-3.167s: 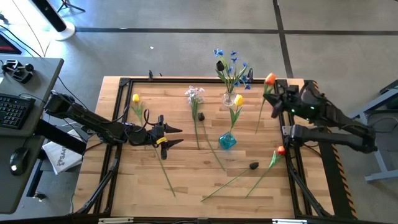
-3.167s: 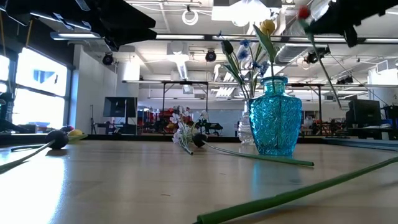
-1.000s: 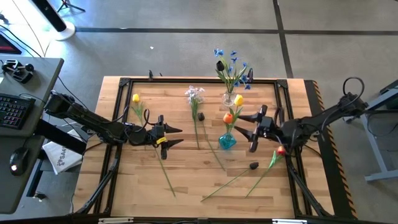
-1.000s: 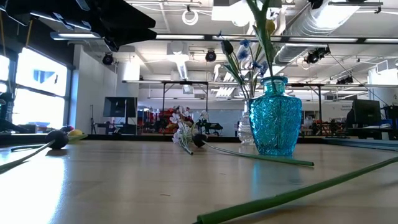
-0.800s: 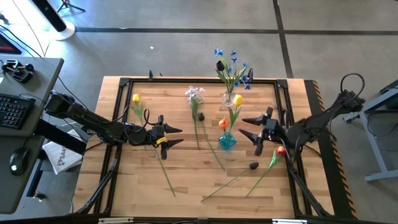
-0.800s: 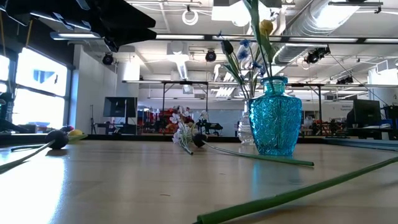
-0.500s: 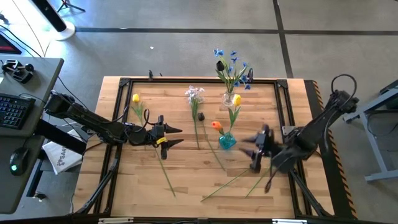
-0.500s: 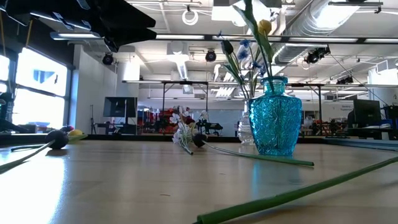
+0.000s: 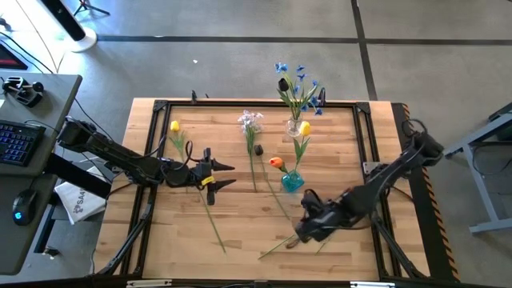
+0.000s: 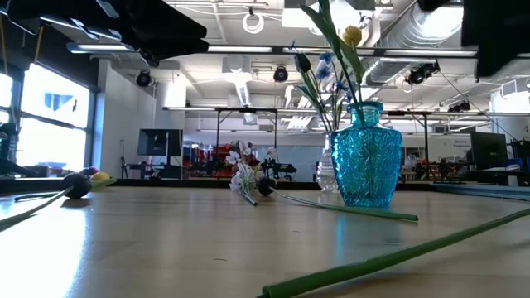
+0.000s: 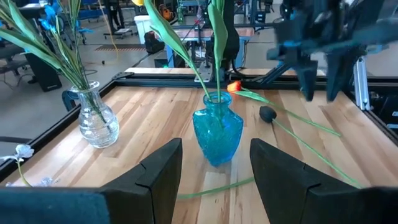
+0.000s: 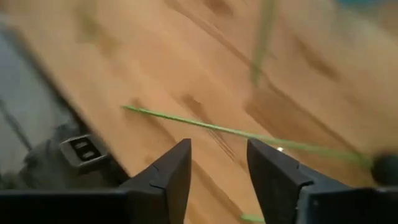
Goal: Sort flowers into vase by color
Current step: Put the black tulip into the transparent flower vase
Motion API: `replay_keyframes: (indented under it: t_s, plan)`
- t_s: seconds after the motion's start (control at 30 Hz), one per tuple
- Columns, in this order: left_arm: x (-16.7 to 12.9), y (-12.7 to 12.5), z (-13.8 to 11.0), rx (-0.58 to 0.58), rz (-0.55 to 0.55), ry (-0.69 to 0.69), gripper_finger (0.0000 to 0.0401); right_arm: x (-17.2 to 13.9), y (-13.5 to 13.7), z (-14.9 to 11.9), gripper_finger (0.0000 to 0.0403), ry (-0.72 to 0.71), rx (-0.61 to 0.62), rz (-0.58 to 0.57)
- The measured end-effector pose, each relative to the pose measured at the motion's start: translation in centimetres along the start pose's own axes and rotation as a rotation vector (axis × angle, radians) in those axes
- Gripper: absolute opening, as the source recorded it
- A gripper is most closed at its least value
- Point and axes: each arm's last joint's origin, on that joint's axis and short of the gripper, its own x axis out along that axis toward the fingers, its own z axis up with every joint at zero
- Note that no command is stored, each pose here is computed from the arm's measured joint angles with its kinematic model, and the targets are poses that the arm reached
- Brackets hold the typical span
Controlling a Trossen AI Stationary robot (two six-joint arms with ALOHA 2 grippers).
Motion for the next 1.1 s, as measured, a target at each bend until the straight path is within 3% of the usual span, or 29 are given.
replay_keyframes:
  t_s: [0.23,0.4,0.63,1.1]
  plan:
    - [0.0,0.0,-0.4,0.057,0.001,0.035,0.0176,3.3,-0.9,-0.9,0.0251,0.169,0.308,-0.212]
    - [0.2,-0.1,-0.9,0.118,-0.001,0.070,0.0176,5.3,-1.0,-1.3,0.0294,0.204,0.405,-0.280]
    - [1.0,-0.5,-2.0,0.158,-0.009,0.117,0.0176,6.5,-2.2,-0.2,0.0287,0.176,0.488,-0.403]
    - [2.3,-1.5,-3.2,0.147,-0.140,0.114,0.0176,9.2,-5.7,0.3,0.0247,0.244,0.494,-0.382]
